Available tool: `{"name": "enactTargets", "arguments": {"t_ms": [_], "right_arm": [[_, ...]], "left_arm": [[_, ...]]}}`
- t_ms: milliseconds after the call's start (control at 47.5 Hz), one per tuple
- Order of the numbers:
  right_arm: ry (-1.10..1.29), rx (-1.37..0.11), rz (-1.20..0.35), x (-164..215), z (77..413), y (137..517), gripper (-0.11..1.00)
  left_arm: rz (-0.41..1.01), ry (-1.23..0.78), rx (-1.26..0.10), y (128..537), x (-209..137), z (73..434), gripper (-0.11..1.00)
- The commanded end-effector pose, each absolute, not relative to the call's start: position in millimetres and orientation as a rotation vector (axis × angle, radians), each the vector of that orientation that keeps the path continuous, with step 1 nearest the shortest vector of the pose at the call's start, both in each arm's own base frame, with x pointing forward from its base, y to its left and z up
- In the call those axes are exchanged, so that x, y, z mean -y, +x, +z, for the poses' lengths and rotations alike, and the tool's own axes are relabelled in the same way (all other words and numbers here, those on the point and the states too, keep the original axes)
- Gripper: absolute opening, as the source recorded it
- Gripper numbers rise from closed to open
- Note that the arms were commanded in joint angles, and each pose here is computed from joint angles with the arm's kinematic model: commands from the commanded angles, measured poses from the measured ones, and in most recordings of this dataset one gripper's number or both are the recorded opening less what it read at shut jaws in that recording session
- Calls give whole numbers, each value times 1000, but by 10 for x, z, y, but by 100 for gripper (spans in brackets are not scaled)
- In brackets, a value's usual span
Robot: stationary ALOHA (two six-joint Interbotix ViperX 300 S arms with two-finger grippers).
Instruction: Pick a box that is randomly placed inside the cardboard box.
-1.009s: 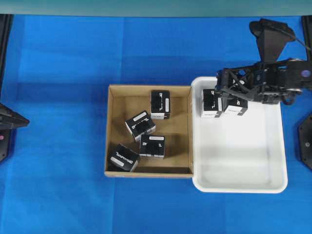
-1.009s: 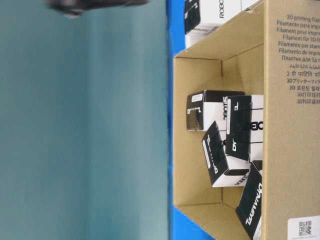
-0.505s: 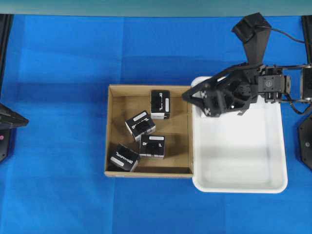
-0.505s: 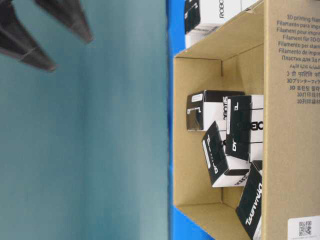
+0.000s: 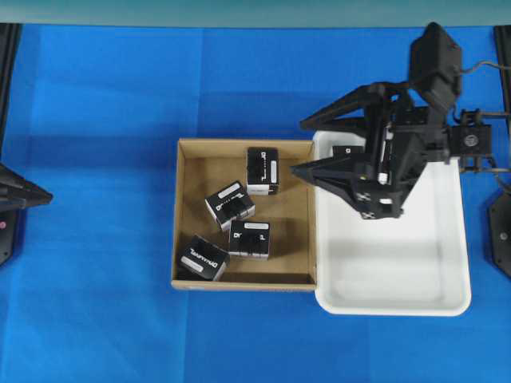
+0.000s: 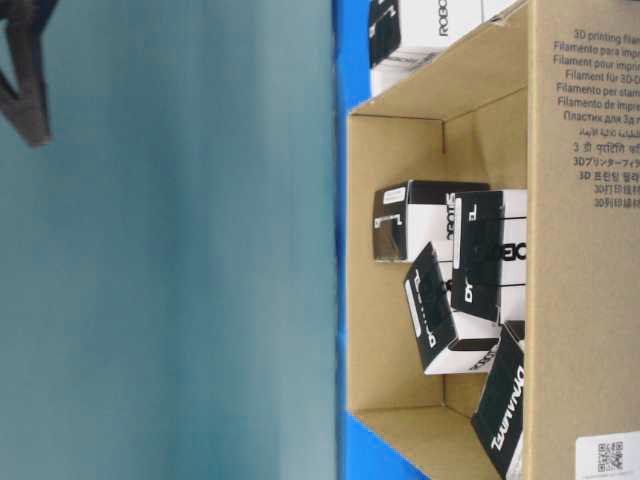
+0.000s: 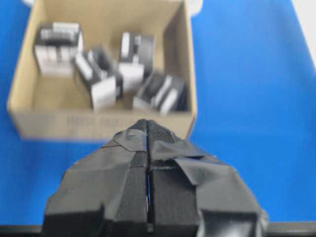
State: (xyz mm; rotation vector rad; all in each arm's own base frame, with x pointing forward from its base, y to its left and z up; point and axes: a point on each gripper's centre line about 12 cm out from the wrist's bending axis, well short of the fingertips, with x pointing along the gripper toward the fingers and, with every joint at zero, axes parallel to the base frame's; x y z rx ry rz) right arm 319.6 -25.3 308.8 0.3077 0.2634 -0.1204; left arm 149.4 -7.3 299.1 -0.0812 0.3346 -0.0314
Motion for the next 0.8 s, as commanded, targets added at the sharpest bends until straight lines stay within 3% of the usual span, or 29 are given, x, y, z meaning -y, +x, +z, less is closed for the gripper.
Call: {"name": "enactTargets", "arguments": {"t_ms": [0,336,778], "right_arm": [[269,-219,-100,233,3179,3126,95],[241,-148,-37,63,3289,2714,95],[239,-90,-8,-5,3402,2429,95]], "left_arm": [[-25,-84,-244,1508,57,3172,-7],[-14,-83,-73,1475,26,3415,-7],[-18,-79,9,1442,26,3550,-7]]}}
